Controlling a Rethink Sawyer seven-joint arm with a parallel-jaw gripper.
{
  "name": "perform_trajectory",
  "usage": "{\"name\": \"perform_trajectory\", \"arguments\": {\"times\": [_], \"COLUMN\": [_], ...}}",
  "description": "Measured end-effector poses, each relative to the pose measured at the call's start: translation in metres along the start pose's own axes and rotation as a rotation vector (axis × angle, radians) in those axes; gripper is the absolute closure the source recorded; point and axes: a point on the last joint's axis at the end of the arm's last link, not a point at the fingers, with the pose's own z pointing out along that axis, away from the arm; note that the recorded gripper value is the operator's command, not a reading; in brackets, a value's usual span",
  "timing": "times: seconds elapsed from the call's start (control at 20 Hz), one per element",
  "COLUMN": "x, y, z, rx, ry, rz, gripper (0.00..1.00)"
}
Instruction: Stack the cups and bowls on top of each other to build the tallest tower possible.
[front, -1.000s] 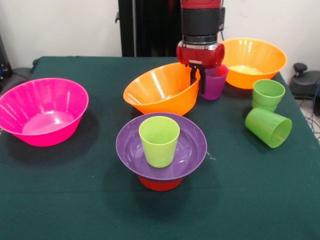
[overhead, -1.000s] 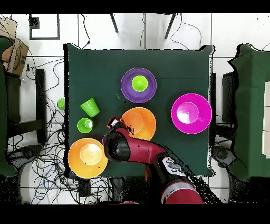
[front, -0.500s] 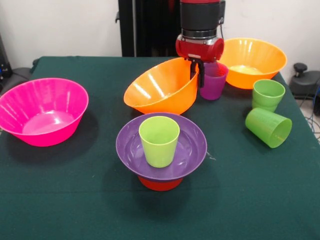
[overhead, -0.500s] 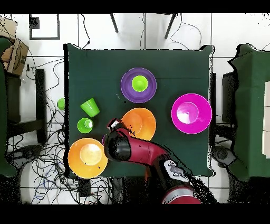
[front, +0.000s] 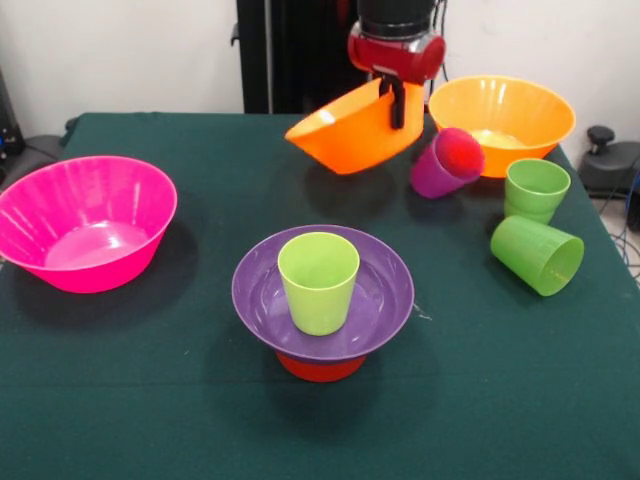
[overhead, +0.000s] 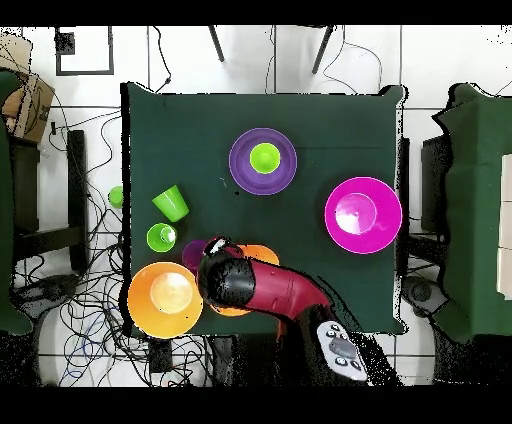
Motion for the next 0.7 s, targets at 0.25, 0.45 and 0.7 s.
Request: {"name": "perform_trajectory", "arguments": {"times": [0.25, 0.45, 0.7], "x": [0.005, 0.004, -0.001], "y": [-0.01, -0.013, -0.01], "z": [-0.024, -0.037, -0.049], "rx": [0.057, 0.082, 0.102], "ry": [0.085, 0.122, 0.137], "rz": [0.015, 0.022, 0.021], "gripper": [1.0, 1.0, 1.0]}}
